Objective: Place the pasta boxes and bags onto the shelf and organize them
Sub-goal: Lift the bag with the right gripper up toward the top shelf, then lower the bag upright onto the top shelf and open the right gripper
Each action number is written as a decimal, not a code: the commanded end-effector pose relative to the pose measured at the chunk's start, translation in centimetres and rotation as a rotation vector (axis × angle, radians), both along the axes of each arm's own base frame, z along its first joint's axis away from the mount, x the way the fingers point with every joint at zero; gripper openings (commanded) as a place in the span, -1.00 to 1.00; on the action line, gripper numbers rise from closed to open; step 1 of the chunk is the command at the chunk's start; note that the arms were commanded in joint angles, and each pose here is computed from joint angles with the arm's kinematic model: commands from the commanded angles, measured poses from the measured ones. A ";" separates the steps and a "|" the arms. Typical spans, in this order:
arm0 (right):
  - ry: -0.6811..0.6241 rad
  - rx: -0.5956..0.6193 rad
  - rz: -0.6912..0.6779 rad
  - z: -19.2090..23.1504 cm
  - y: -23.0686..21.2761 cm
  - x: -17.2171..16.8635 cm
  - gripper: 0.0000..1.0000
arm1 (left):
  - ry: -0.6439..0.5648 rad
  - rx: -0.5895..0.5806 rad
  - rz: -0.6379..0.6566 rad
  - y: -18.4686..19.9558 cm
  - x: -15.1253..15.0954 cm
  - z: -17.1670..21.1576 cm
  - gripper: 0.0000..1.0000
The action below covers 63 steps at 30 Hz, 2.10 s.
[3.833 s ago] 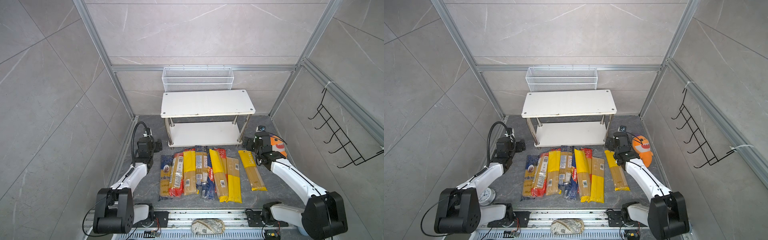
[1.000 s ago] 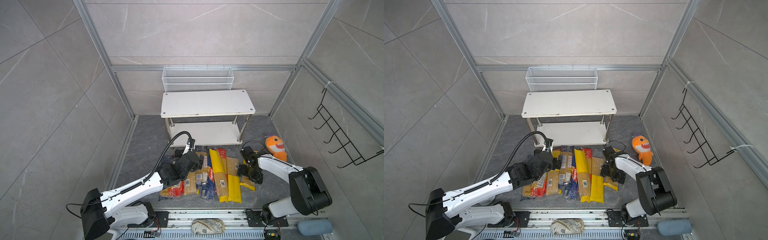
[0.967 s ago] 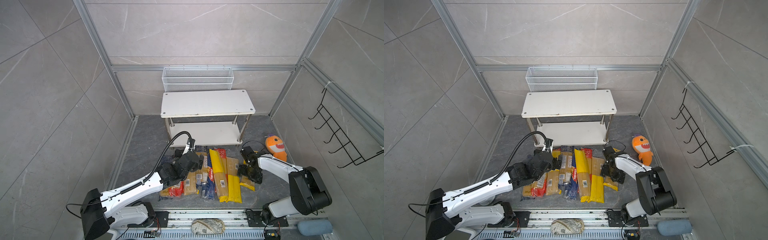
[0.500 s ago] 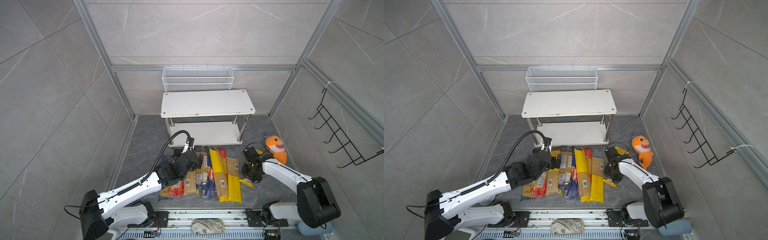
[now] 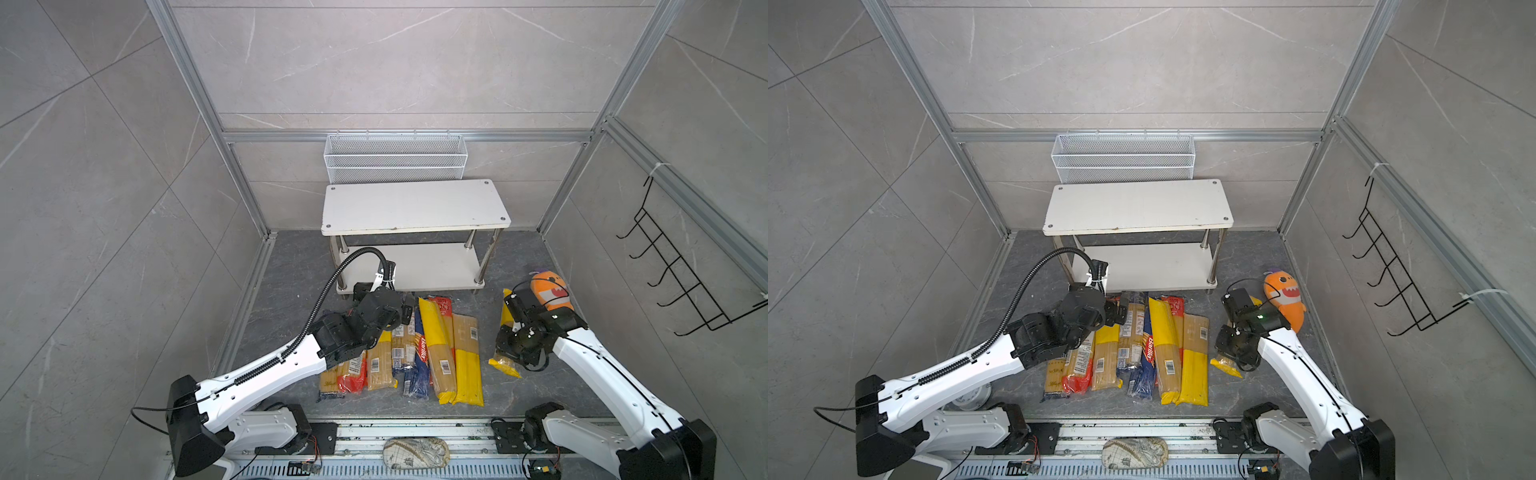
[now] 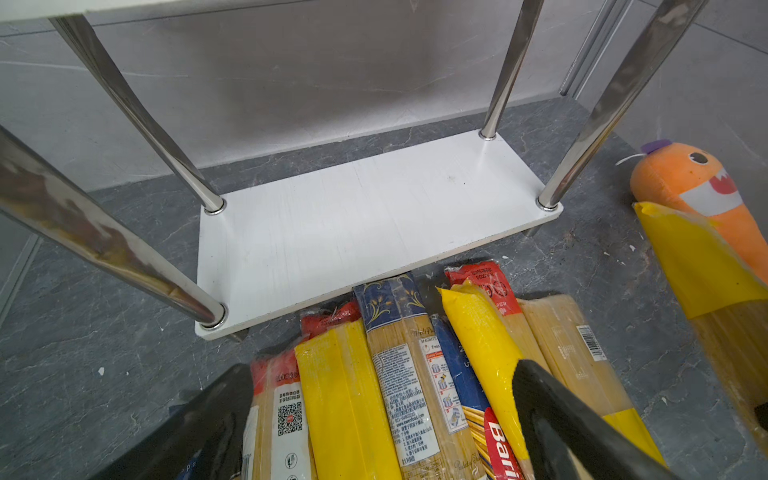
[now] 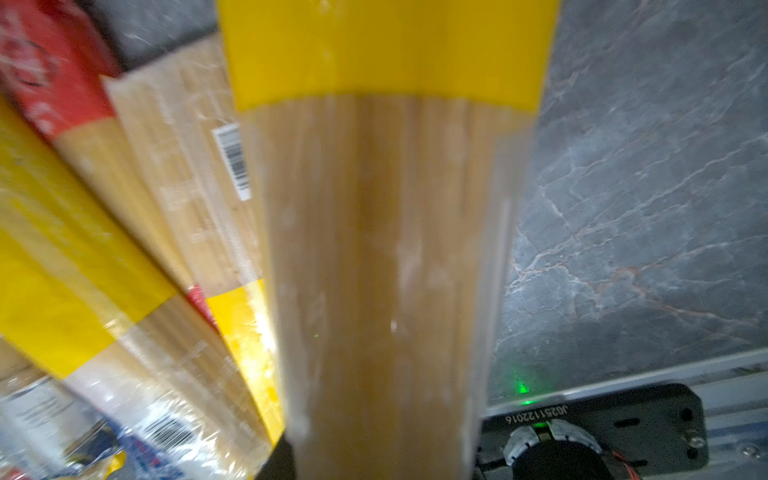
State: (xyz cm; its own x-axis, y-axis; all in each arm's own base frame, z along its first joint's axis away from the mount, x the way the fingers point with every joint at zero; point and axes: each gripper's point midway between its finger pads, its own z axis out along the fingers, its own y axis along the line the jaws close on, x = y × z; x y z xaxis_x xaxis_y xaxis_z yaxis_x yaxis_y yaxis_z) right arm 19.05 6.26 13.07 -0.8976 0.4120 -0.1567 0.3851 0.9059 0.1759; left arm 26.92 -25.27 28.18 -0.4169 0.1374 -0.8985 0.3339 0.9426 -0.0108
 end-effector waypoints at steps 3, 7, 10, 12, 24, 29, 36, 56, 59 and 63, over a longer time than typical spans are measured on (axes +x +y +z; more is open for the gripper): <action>-0.153 0.033 0.050 6.6 0.3 0.4 -1.00 | -0.040 -0.012 0.013 0.6 0.1 2.9 0.99; -0.260 0.052 0.101 11.5 0.6 1.0 -1.00 | -0.049 -0.011 0.024 1.5 -0.1 4.1 0.99; -0.347 0.046 0.141 15.5 0.6 1.7 -1.00 | -0.057 -0.011 0.032 2.1 -0.1 4.9 0.99; -0.398 0.036 0.161 17.9 0.7 2.4 -1.00 | -0.064 -0.023 0.039 2.4 -0.1 5.5 1.00; -0.706 -0.066 0.277 27.7 2.0 10.8 -1.00 | -0.091 -0.045 0.036 3.1 0.4 8.0 0.99; -0.788 -0.131 0.314 30.2 2.6 15.1 -1.00 | -0.094 -0.059 0.039 3.6 1.0 9.1 1.00; -0.885 -0.223 0.380 33.3 3.7 20.6 -1.00 | -0.113 -0.067 0.042 4.2 1.6 10.7 0.99; -0.769 -0.339 0.388 29.6 3.4 25.9 -0.91 | -0.099 -0.075 0.076 4.9 4.0 11.0 1.00; -0.754 -0.343 0.355 29.1 2.8 26.2 -0.46 | -0.091 -0.084 0.072 4.8 4.4 10.8 1.00; -0.739 -0.331 0.322 28.7 2.1 26.6 -0.24 | -0.089 -0.092 0.081 4.9 5.0 10.7 0.99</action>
State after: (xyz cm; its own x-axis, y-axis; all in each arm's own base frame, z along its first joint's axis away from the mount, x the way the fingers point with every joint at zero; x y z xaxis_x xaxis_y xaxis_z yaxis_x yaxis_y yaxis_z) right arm 44.50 9.66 39.33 -0.6616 -0.0717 -0.7464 -0.0737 0.9968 -0.0305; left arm 31.54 -20.19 36.43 -0.3927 0.0670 -0.9172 0.2475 0.9683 -0.0352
